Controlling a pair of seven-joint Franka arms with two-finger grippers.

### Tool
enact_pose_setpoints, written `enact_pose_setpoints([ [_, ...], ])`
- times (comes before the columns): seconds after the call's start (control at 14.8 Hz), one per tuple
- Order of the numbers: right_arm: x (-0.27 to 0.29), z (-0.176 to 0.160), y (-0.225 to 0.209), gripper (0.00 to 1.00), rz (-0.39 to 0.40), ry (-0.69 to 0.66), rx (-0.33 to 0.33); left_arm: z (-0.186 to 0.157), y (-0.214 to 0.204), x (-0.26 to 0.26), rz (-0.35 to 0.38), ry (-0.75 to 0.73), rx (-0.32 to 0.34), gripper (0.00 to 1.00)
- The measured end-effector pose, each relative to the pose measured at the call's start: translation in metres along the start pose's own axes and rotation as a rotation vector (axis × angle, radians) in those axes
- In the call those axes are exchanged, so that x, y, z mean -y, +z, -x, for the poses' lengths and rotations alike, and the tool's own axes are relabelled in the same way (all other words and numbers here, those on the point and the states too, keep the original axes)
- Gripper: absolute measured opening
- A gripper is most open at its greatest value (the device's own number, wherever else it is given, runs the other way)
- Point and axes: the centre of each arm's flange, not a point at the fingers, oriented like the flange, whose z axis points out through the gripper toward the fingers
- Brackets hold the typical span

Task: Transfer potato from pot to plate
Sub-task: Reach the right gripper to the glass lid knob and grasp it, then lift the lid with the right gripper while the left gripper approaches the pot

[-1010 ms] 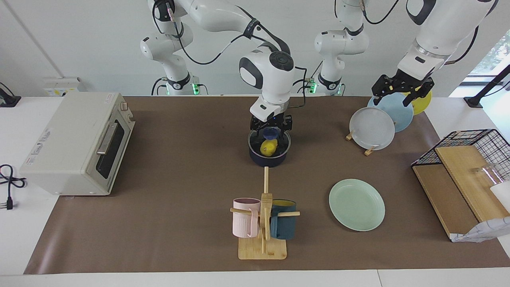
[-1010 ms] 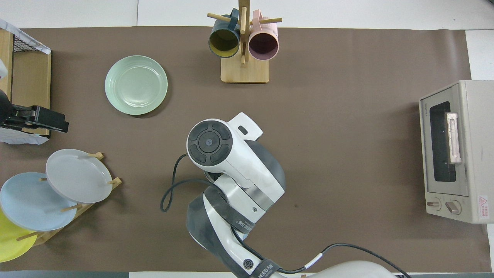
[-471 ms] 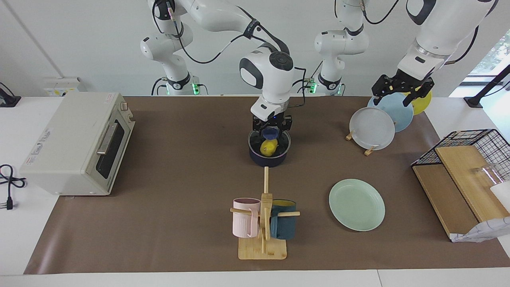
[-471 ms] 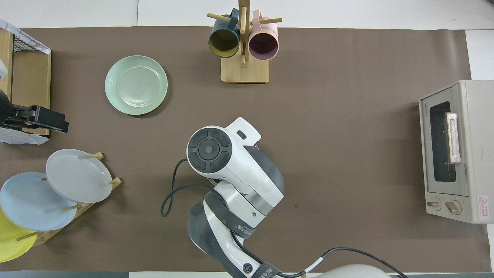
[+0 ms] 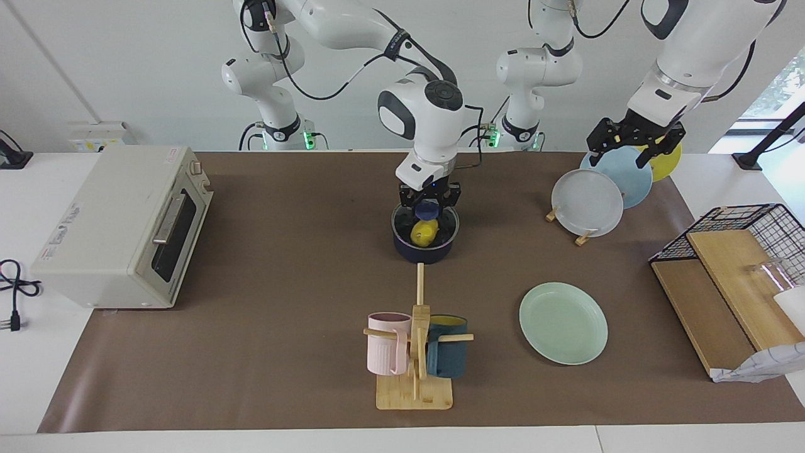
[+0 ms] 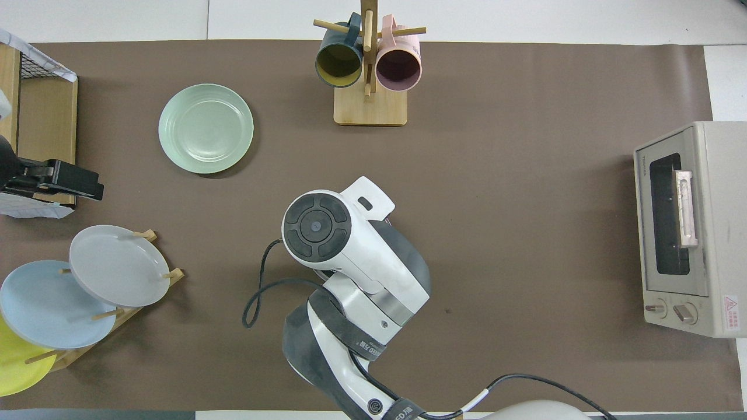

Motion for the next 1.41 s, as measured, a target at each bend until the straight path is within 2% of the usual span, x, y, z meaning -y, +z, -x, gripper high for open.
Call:
enact_pose_setpoints([
  [0.27, -0.013, -0.017, -0.039, 0.67, 0.006, 0.005, -0.008, 0.0, 0.0, -0.002, 0.0, 0.001, 0.0, 1.0],
  [0.54, -0.077, -0.062, -0.057, 0.67, 0.015, -0.023, 0.002, -0.004, 0.001, -0.013, 0.001, -0.074, -0.025, 1.0],
  [0.81, -0.153, -0.101, -0.059, 0.67, 0.03, -0.095, 0.032, -0.007, 0.014, -0.076, 0.007, -0.155, -0.062, 1.0],
  [1.08, -0.266, -0.138, -0.046, 0.67, 0.031, -0.167, 0.073, 0.002, 0.032, -0.151, 0.015, -0.218, -0.072, 1.0],
  [1.28, -0.307, -0.137, -0.024, 0.67, 0.033, -0.174, 0.116, 0.012, 0.055, -0.207, 0.037, -0.287, -0.1, 1.0],
  [1.41, -0.317, -0.125, -0.003, 0.67, 0.031, -0.17, 0.115, 0.019, 0.075, -0.236, 0.051, -0.327, -0.111, 1.0],
])
